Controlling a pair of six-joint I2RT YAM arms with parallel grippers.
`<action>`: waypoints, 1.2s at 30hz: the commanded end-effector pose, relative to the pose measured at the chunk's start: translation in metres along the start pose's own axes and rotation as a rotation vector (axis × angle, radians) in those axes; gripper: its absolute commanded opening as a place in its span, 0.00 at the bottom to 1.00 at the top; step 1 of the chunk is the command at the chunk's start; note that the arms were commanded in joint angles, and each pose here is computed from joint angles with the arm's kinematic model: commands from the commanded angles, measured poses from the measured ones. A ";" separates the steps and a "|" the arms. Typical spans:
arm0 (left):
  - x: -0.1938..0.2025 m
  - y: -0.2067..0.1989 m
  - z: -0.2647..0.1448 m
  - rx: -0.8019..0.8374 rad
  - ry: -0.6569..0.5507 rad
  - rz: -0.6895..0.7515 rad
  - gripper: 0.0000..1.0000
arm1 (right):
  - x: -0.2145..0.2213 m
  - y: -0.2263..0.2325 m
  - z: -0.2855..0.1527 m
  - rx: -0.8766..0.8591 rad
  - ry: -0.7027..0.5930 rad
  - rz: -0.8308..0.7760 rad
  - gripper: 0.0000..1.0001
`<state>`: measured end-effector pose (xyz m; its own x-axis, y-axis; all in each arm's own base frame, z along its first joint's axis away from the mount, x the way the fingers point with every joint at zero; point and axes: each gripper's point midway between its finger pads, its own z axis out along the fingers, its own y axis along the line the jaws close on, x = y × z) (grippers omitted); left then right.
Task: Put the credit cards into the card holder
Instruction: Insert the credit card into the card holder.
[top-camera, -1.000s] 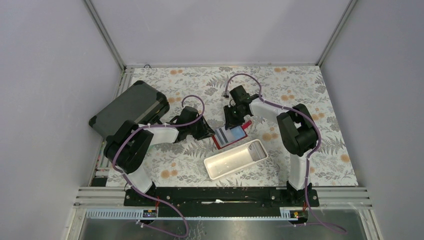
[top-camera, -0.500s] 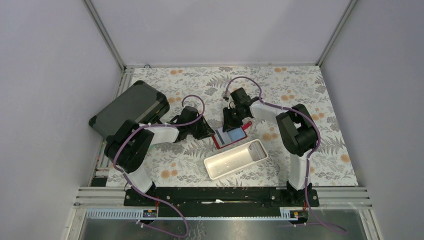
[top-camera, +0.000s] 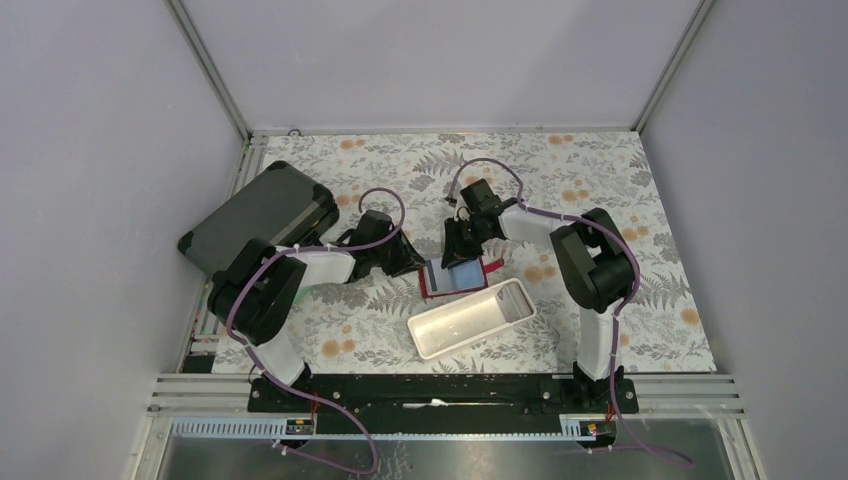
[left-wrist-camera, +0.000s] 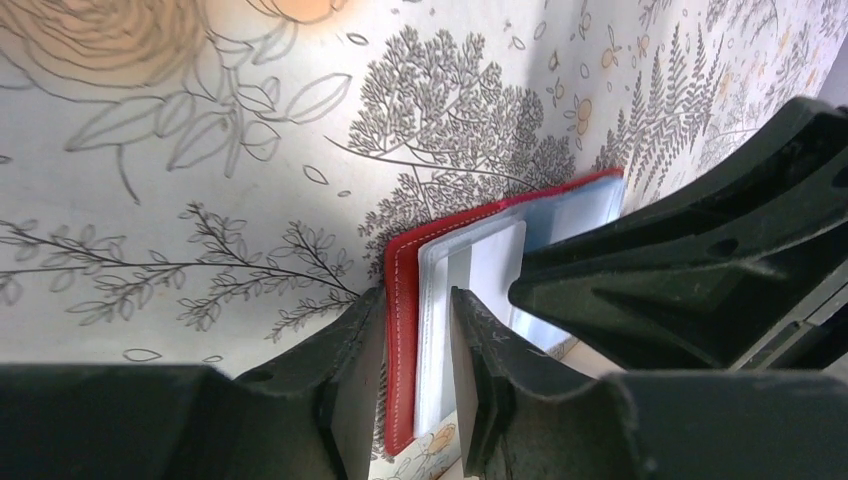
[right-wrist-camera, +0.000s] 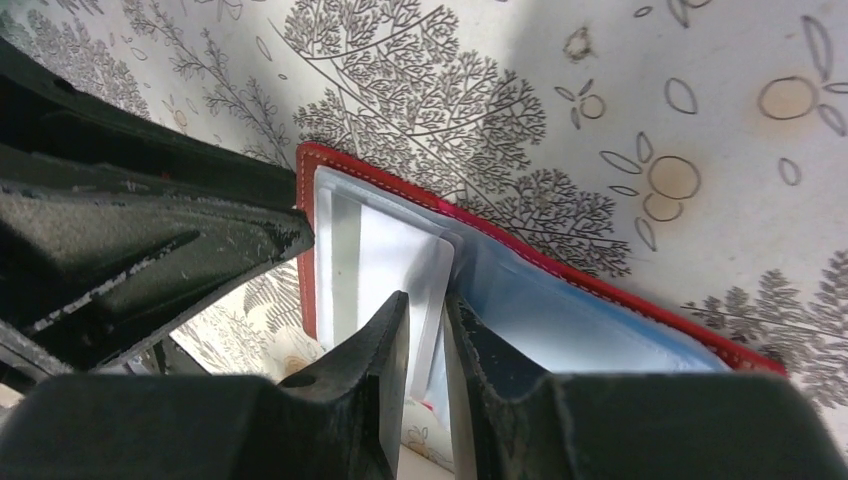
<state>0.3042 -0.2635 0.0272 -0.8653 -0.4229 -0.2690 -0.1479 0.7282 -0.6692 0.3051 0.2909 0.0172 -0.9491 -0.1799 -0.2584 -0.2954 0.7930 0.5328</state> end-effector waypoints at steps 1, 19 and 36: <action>-0.022 -0.011 -0.005 0.052 -0.073 0.001 0.32 | 0.004 0.026 0.004 -0.076 0.005 0.004 0.26; -0.060 0.046 -0.044 -0.068 -0.207 -0.035 0.32 | -0.019 0.089 0.041 -0.132 -0.068 -0.003 0.27; -0.078 0.026 -0.134 -0.126 -0.347 0.128 0.66 | -0.023 0.067 -0.073 0.169 -0.237 -0.207 0.65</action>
<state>0.3006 -0.1581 0.0798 -0.7279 -0.5017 -0.4673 -0.1737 0.7942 -0.5823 0.2999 0.3489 0.0703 -0.8988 -0.1678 -0.4049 -0.3692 0.7879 0.4930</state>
